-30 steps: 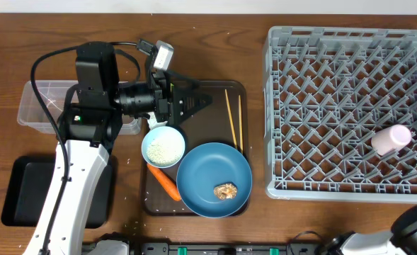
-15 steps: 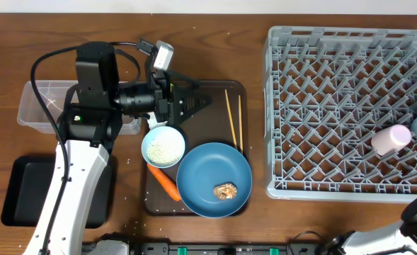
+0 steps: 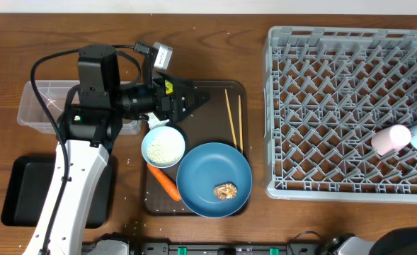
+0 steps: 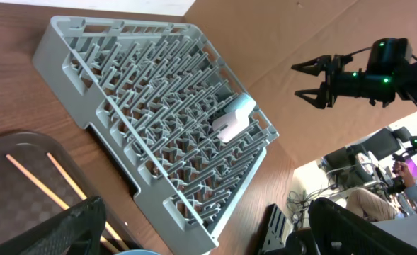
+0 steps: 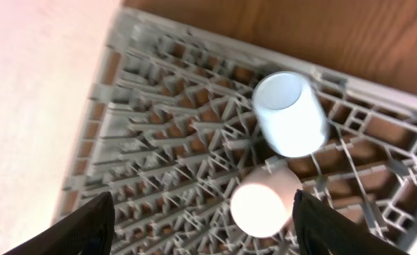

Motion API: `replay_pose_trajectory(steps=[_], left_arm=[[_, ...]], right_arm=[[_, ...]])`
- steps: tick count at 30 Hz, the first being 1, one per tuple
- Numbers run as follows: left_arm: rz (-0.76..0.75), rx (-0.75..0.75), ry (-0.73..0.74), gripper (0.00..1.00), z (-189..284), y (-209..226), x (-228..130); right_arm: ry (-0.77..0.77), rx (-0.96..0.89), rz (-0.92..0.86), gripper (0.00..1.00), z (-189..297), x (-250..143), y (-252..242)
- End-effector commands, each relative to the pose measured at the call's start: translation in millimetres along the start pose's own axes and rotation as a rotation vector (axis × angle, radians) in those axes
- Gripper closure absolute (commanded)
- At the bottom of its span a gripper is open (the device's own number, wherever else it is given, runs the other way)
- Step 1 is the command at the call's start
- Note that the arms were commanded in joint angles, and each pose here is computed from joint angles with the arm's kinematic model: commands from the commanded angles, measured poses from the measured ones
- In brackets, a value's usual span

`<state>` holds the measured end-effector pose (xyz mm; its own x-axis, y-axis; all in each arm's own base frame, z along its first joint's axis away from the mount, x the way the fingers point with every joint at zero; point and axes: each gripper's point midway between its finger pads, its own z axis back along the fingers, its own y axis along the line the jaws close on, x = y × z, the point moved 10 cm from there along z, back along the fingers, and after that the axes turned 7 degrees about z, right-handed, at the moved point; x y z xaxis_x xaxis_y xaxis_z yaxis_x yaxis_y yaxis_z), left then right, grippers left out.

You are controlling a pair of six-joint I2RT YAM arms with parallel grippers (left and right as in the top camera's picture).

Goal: Sort waste into correct bins and load items into the dishwasher rack
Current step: 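Place the blue cup in the dish rack with the right gripper, then grasp the tissue and yellow wrapper with the left gripper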

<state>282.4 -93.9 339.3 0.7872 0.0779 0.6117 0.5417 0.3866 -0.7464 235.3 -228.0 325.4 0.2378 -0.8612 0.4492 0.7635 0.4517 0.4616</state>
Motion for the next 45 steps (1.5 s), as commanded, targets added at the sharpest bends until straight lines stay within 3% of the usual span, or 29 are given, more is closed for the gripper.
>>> replay_pose_trajectory(steps=[1,5,12,18,23,25,28,32,34,40,45], left_arm=[[-0.015,0.017,-0.013,0.08,3.9,-3.8,1.4],[0.034,0.113,0.008,0.14,4.2,5.1,-7.2],[0.219,0.609,0.184,0.17,3.0,29.4,-53.4],[0.229,0.902,0.370,0.17,-6.8,28.4,-94.3],[0.228,1.062,0.328,0.18,-16.6,48.2,-109.9],[0.265,1.097,0.252,0.28,-21.7,60.7,-111.4],[0.370,1.127,0.212,0.30,-27.1,74.3,-120.6],[0.363,1.119,0.196,0.31,-39.9,94.4,-126.1],[0.363,1.118,0.194,0.39,-46.6,102.7,-126.4],[0.363,1.127,0.191,0.40,-55.7,115.5,-126.2],[0.309,1.113,0.136,0.40,-51.7,102.1,-109.8]], right_arm=[[0.082,-0.035,0.026,0.29,-21.6,-10.4,2.1],[0.125,0.071,0.172,0.26,-24.4,-21.6,25.3],[0.157,0.608,0.556,0.21,19.3,-58.9,98.2],[0.210,0.747,0.761,0.17,50.2,-109.4,136.7],[0.302,0.763,0.866,0.19,51.3,-148.1,157.1],[0.320,0.748,0.898,0.22,50.5,-159.0,162.1],[0.325,0.678,0.945,0.22,48.9,-172.5,165.4],[0.337,0.613,0.994,0.22,49.1,-185.7,166.0],[0.332,0.596,1.011,0.22,49.4,-189.5,167.2],[0.331,0.594,1.022,0.21,49.9,-192.5,168.6],[0.327,0.588,1.023,0.21,49.6,-192.0,168.5]])
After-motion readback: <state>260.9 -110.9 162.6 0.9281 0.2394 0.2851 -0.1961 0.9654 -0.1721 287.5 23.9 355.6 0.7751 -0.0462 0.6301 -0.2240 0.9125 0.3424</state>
